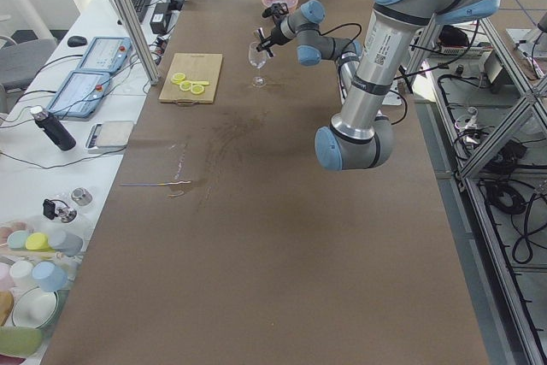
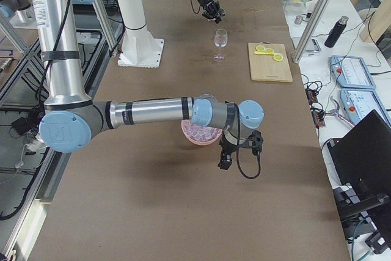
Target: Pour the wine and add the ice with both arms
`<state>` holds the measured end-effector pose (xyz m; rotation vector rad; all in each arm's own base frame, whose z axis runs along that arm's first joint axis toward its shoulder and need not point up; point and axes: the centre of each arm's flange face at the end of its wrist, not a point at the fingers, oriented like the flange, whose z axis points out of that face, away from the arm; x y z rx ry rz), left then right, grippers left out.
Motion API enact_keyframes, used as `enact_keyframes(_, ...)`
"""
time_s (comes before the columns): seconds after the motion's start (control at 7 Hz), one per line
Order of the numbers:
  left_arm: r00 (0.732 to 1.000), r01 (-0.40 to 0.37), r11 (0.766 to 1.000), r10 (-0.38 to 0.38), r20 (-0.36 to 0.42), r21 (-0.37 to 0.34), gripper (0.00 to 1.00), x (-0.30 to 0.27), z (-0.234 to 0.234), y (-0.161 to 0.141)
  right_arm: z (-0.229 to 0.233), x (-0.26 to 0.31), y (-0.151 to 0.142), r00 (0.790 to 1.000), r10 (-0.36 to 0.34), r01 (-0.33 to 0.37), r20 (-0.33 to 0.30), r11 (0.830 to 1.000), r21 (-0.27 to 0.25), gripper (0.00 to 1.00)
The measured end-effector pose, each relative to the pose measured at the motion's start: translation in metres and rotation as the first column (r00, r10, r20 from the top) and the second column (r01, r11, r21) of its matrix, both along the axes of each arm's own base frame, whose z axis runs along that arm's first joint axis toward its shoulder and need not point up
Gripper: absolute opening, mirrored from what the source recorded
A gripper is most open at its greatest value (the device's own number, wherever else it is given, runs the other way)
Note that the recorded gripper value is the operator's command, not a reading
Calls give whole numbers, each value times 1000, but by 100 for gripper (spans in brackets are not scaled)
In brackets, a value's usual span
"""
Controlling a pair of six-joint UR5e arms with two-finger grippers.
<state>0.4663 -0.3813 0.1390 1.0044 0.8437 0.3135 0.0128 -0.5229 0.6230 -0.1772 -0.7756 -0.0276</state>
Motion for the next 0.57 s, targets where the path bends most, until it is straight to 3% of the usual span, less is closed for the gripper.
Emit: enact_keyframes(0.57, 994, -54, 997, 58, 91, -48, 0, 4, -6, 5, 4, -1, 0, 1000, -1, 1, -1, 1000, -9, 100)
